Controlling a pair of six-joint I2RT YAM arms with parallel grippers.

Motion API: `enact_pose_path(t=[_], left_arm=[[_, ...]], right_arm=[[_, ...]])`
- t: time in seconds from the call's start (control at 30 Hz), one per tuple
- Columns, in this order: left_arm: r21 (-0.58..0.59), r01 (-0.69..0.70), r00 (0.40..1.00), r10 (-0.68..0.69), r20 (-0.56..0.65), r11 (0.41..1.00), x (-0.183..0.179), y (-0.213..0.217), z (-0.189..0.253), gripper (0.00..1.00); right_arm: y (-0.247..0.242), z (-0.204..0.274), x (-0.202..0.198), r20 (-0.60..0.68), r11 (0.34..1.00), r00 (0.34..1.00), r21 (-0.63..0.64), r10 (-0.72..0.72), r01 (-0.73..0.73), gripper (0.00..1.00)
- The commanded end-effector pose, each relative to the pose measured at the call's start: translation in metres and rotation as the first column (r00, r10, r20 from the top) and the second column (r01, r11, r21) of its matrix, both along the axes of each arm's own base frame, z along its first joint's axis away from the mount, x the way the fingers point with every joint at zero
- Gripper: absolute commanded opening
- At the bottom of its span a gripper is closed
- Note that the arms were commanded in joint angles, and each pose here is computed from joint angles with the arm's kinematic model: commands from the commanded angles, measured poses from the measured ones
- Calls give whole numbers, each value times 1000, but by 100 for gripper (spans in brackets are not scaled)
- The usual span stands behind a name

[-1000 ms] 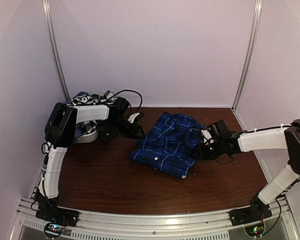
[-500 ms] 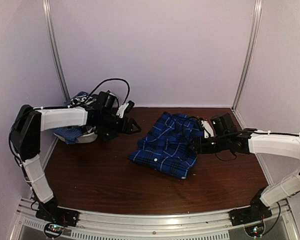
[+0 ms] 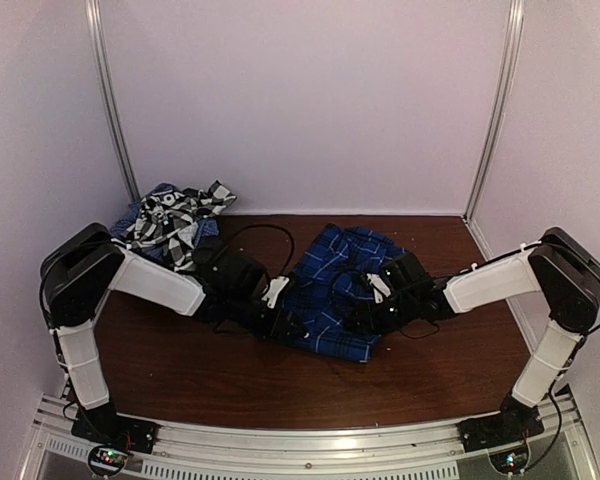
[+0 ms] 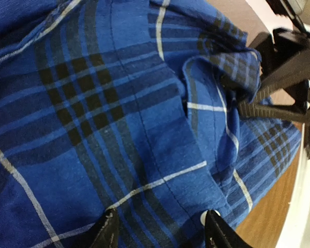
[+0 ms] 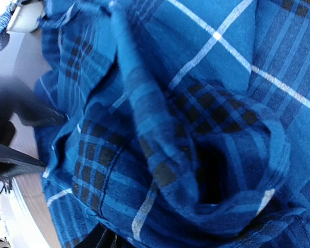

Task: Fold and stack the long sleeve shirts
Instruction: Smooth out the 2/3-rectangle-folded shirt at the center of the board.

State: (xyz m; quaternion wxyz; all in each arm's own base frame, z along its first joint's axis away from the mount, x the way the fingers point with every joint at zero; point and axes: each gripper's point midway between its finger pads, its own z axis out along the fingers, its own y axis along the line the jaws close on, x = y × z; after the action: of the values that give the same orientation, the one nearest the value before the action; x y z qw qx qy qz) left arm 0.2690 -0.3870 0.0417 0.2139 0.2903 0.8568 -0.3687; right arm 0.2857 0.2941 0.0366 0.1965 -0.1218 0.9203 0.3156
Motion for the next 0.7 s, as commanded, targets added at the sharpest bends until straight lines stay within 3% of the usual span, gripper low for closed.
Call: enact_pose_path(t=[0.0,0.13,0.4,0.67], left_arm=[[68,-38,994,31,101,997,-5,10,-20,58],[103,-58,989,43,141,993,-10,16,-24,59],[77,-41,980,25,197,996,-7,7,-1,59],[84,-38,982,22,185,996,-17,9,-2,59]], right_arm=[[-1,-21,-3,-19,1000,999,-6,30,-30,51],[-3,-14,-9,-5,999,999,-1,51,-51,52],[9,56,-11,119,995,989,41,89,-95,58],[20,44,15,125,996,989,-20,84,-82,58]])
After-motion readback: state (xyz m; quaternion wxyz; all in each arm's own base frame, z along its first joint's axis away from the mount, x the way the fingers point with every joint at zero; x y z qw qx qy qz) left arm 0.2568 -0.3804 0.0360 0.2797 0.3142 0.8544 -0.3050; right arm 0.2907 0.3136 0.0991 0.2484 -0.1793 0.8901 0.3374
